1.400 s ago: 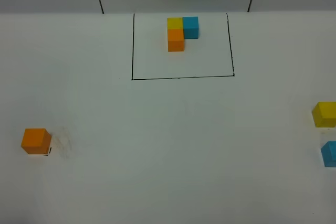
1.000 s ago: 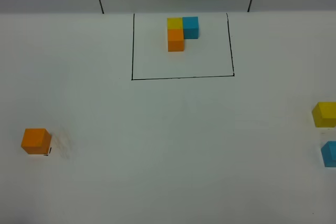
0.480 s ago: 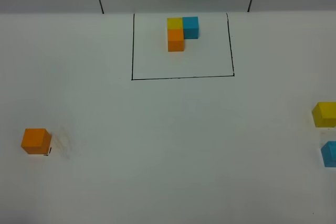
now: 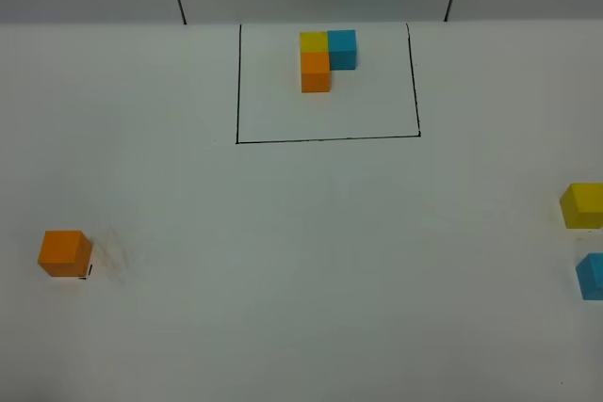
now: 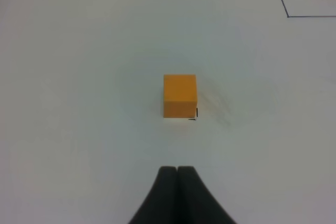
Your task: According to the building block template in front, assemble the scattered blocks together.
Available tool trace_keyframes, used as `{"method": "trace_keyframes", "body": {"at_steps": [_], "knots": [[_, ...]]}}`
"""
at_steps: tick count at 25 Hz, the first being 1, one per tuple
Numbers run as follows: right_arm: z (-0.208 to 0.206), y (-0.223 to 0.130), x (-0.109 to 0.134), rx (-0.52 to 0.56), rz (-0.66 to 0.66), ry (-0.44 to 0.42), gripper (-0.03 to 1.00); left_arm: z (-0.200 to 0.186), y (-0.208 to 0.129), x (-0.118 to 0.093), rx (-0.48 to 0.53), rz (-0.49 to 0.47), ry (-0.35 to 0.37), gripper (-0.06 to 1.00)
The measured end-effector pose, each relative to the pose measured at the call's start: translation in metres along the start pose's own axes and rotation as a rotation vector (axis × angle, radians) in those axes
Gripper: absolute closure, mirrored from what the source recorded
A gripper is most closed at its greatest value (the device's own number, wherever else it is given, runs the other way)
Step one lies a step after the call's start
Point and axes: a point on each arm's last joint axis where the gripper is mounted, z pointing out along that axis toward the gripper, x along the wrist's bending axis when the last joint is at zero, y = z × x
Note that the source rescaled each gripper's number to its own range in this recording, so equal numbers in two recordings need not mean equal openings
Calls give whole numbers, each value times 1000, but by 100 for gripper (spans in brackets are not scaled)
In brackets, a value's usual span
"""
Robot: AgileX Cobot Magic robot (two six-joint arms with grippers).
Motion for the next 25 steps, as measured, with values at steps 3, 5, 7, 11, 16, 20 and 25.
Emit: {"method": "trace_keyframes", "body": {"at_steps": [3,5,7,11,16,20,25], "knots": [[0,0,0,0,0,0,96,0,0,0,0,0,0,94],[0,0,0,0,0,0,96,0,0,0,0,0,0,94],[0,0,0,0,0,0,96,0,0,0,0,0,0,94],[0,0,0,0,0,0,96,0,0,0,0,0,0,94],[0,0,0,0,0,0,96,0,0,0,0,0,0,94],[0,0,0,0,0,0,96,0,0,0,0,0,0,91],[0,0,0,0,0,0,96,0,0,0,0,0,0,68]]}}
